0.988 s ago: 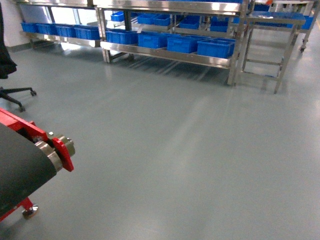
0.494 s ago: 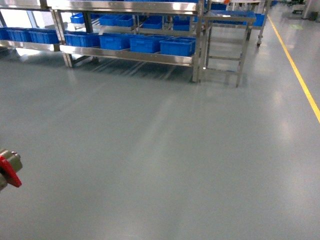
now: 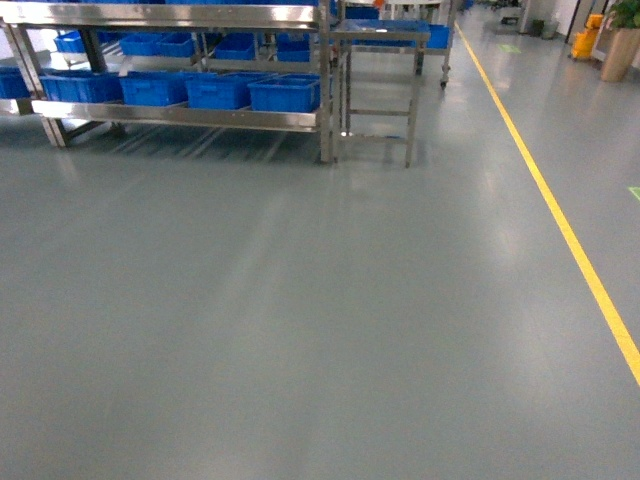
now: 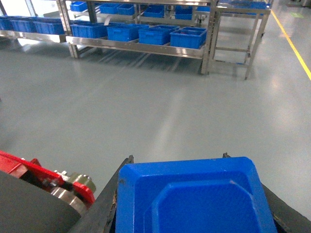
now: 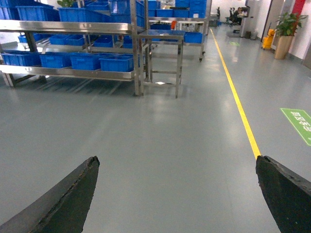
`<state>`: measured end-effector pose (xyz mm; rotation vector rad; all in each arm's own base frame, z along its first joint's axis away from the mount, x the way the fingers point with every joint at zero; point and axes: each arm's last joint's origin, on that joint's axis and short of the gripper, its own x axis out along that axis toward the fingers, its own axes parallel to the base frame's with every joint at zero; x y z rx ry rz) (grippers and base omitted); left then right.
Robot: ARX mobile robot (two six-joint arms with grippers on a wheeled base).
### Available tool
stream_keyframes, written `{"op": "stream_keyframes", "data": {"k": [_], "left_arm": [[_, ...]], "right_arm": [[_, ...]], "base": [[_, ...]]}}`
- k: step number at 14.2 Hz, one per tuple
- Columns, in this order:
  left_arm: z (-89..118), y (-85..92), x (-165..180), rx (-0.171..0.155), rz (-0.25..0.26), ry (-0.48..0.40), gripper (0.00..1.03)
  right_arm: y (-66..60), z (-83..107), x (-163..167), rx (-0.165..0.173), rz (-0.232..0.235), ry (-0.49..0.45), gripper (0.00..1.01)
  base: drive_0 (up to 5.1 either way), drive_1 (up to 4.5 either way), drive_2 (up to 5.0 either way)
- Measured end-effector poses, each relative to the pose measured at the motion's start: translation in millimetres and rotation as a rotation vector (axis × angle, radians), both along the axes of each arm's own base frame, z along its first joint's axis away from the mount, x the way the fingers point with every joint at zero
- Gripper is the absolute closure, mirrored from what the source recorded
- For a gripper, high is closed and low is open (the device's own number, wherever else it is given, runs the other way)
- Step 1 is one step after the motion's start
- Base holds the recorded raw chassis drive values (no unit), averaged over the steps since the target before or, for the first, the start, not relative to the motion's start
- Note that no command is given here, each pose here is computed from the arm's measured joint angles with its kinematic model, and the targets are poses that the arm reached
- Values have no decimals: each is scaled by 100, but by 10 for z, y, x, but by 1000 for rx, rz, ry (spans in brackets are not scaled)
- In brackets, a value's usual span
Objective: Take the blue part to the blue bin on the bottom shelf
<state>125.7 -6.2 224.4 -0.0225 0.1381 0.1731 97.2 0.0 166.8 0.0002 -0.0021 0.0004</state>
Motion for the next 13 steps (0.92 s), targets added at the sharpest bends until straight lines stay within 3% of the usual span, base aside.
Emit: {"op": "stream_keyframes", "data": {"k": [4,13], "left_arm": [[0,0,0,0,0,0,59],[-2,-1,0,0,-3,2,59]], "right_arm": [[0,0,0,0,0,0,3],[0,2,0,0,-1,-2,3]], "base": [[-132,-132,-132],[3,431,-424]]}}
